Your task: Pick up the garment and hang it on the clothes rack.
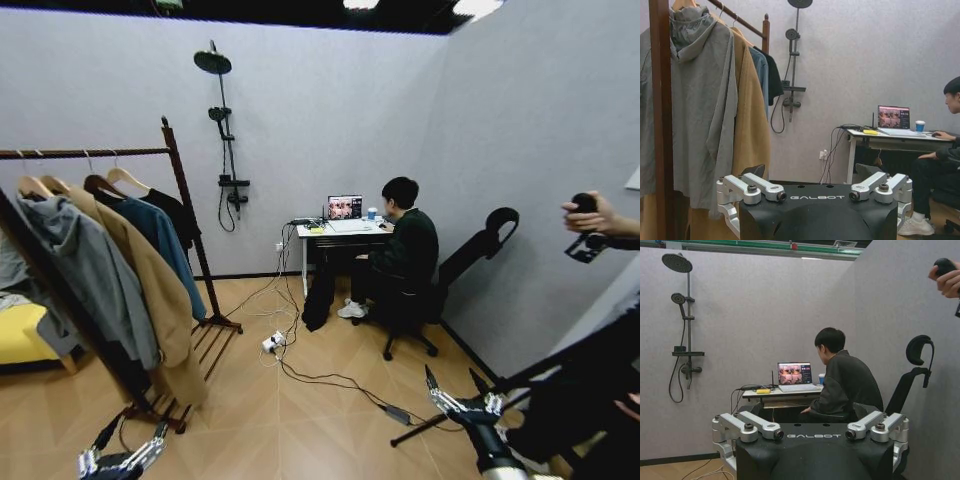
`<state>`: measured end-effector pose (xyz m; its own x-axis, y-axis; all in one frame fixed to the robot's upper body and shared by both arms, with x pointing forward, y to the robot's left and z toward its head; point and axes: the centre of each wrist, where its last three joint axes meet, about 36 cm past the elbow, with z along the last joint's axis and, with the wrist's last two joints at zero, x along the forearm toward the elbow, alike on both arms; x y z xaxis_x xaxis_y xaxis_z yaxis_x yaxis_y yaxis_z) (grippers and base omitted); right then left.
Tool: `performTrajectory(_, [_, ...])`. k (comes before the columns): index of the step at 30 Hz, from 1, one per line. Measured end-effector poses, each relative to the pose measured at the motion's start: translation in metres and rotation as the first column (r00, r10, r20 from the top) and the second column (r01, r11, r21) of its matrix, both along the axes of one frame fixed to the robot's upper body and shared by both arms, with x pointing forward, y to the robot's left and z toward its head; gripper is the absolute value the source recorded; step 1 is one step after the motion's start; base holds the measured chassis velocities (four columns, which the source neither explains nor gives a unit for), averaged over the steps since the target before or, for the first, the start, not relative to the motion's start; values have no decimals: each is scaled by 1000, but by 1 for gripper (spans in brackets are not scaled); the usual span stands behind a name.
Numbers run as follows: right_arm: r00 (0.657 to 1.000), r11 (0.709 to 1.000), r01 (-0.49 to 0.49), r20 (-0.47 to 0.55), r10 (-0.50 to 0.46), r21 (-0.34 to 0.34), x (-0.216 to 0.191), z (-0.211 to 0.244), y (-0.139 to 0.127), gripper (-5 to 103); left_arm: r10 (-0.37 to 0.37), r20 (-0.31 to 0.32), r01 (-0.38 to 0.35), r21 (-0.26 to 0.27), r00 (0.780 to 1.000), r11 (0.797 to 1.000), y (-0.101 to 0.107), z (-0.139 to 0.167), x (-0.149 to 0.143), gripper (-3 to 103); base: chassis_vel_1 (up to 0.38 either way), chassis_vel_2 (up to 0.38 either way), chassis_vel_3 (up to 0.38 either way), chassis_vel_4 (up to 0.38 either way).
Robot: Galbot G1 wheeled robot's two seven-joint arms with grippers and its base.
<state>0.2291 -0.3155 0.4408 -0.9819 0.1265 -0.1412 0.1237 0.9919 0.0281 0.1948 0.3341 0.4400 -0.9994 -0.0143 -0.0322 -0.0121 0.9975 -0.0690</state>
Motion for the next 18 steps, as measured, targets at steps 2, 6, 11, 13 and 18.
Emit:
performTrajectory(2, [1000,1000,0,0,0,0,0,0,0,100,0,0,0,0,1000,1000,0,0,0,100,217,-310,-223,289])
performTrajectory(6, [1000,1000,0,0,0,0,0,0,0,100,0,0,0,0,1000,1000,0,0,0,100,276,-309,-251,311])
performTrajectory(11, [1000,1000,0,0,0,0,0,0,0,100,1,0,-1,0,1000,1000,0,0,0,100,261,-291,-243,270])
performTrajectory(13, [1000,1000,0,-1,0,0,0,0,0,100,0,0,0,0,1000,1000,0,0,0,100,167,-113,-194,201])
performTrajectory(18, [1000,1000,0,0,0,0,0,0,0,100,0,0,0,0,1000,1000,0,0,0,100,9,-44,-58,29])
